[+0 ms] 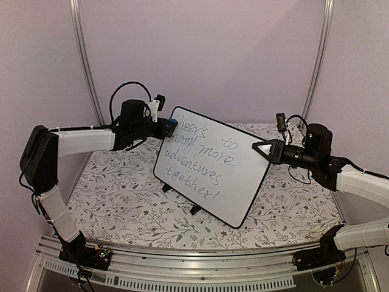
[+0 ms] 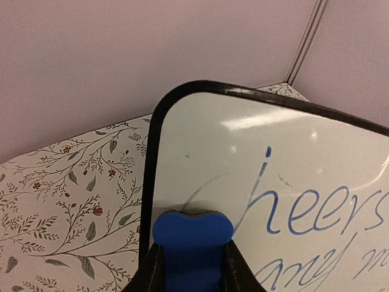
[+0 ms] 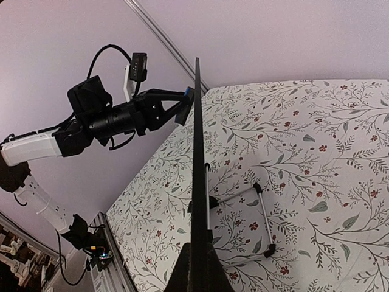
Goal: Erase the whiteboard
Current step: Erase the center of the whiteboard.
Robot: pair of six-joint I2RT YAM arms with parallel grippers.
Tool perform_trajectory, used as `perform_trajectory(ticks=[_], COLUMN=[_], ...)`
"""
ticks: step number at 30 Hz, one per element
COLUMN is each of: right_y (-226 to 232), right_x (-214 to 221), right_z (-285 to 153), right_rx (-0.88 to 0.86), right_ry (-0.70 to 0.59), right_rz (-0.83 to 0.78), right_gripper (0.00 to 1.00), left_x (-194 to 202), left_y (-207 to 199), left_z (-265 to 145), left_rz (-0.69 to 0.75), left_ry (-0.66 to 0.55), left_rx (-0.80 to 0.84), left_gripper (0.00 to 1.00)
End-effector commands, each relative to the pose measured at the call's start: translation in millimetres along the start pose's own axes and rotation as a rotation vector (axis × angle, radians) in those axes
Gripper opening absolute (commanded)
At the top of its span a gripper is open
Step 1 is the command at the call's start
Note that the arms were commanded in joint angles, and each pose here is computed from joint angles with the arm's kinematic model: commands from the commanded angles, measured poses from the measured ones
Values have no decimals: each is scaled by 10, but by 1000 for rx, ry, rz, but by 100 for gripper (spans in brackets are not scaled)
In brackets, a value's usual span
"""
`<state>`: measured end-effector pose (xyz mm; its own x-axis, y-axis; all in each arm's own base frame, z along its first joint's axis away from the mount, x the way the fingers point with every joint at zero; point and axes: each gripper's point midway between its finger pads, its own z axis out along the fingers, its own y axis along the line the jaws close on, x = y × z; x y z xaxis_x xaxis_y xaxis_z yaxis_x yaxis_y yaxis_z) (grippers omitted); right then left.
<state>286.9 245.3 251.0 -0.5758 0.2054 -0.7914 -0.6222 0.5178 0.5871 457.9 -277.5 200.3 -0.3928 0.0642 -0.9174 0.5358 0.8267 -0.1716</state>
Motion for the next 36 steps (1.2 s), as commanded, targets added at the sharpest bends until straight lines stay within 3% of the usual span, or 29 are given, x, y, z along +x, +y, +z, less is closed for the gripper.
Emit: perform_trajectory(ticks=[1, 4, 10, 22, 29, 36], right_y=[192, 191, 207, 157, 178, 157], right_x=[252, 258, 242, 210, 214, 266], right_z=[32, 47, 61, 68, 79, 111], right_rx=[-126, -131, -138, -93, -106, -115], right_ry=[113, 117, 119, 129, 143, 164], right_rz=[-96, -94, -94, -87, -97, -100], right_gripper=[0, 0, 0, 0, 0, 0], left_x=[-450, -571, -409, -105, 492, 630], left_y=[-60, -49, -23, -149, 44, 109], left_z=[0, 58, 128, -263, -211, -270], left_rz=[38, 39, -9, -51, -93, -150], left_ry=[-63, -63, 15, 61, 228, 224], left_rx=[35, 39, 34, -23, -77, -68], left_gripper=[0, 0, 0, 0, 0, 0])
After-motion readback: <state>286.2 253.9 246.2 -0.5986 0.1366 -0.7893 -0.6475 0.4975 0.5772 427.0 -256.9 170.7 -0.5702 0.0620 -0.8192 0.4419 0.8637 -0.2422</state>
